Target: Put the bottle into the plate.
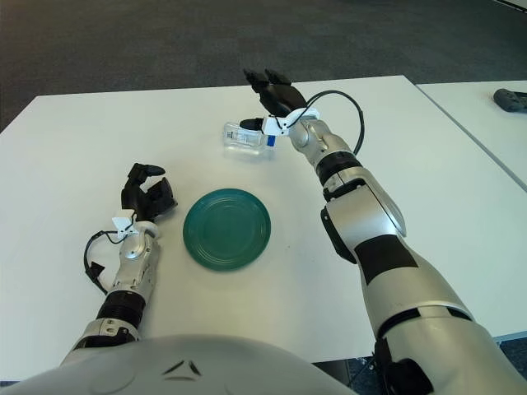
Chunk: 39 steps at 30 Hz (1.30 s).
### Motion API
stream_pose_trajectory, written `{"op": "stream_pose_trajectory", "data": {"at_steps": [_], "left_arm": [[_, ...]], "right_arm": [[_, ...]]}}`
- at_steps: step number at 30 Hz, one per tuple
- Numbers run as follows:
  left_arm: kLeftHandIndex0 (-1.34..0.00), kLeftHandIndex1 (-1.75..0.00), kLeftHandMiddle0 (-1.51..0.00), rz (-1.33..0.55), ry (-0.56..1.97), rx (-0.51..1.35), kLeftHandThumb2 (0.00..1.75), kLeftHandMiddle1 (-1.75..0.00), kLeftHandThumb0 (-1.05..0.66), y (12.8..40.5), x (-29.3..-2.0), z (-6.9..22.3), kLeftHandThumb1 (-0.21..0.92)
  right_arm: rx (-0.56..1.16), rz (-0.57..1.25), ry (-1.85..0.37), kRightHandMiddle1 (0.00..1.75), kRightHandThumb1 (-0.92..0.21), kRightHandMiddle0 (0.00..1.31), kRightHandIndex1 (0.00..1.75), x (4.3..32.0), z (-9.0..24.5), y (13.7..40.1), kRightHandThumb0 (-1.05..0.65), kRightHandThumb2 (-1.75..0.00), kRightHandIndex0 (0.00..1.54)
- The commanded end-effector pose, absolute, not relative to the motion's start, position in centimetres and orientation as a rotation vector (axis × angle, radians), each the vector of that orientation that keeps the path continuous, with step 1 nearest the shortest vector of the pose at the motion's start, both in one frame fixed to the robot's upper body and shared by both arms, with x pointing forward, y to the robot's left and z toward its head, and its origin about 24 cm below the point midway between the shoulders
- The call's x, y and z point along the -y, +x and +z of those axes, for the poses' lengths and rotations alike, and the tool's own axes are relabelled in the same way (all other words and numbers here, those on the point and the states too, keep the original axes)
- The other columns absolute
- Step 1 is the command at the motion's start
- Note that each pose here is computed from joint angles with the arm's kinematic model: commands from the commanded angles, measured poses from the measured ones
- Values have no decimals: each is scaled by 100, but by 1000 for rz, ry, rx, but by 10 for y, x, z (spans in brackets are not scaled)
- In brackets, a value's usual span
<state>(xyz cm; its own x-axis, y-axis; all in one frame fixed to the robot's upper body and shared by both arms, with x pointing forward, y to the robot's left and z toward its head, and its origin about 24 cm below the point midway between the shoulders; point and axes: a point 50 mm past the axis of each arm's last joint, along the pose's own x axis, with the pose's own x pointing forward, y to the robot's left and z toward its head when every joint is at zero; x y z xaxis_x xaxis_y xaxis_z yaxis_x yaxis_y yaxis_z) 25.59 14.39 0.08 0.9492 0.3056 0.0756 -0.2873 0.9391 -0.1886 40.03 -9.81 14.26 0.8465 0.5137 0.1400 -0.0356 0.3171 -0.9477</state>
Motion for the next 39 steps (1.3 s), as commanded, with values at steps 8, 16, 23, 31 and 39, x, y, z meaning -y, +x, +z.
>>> {"op": "stream_pose_trajectory", "data": {"at_steps": [8,16,23,31,39], "left_arm": [[-62,-175,-126,294,-221,128,133,-175,-49,255,-120,10,30],[-63,-175,-127,276,-219,148,134,-175,-49,256,-116,14,30],[-64,-175,-127,268,-215,162,135,-175,-49,255,-113,18,28],[-66,-175,-126,270,-219,183,138,-175,-50,251,-113,23,26],[-67,-175,-127,281,-204,198,139,-175,-51,247,-115,27,25]], "right_arm": [[516,407,-1274,24,-92,5,0,97,161,404,-105,-59,2],[513,445,-1264,38,-92,0,1,93,160,403,-105,-59,5],[479,482,-1246,39,-92,0,1,90,149,400,-105,-61,6],[417,527,-1208,39,-92,0,0,87,117,390,-105,-61,6],[418,538,-1198,37,-92,0,0,87,117,390,-105,-64,5]]}}
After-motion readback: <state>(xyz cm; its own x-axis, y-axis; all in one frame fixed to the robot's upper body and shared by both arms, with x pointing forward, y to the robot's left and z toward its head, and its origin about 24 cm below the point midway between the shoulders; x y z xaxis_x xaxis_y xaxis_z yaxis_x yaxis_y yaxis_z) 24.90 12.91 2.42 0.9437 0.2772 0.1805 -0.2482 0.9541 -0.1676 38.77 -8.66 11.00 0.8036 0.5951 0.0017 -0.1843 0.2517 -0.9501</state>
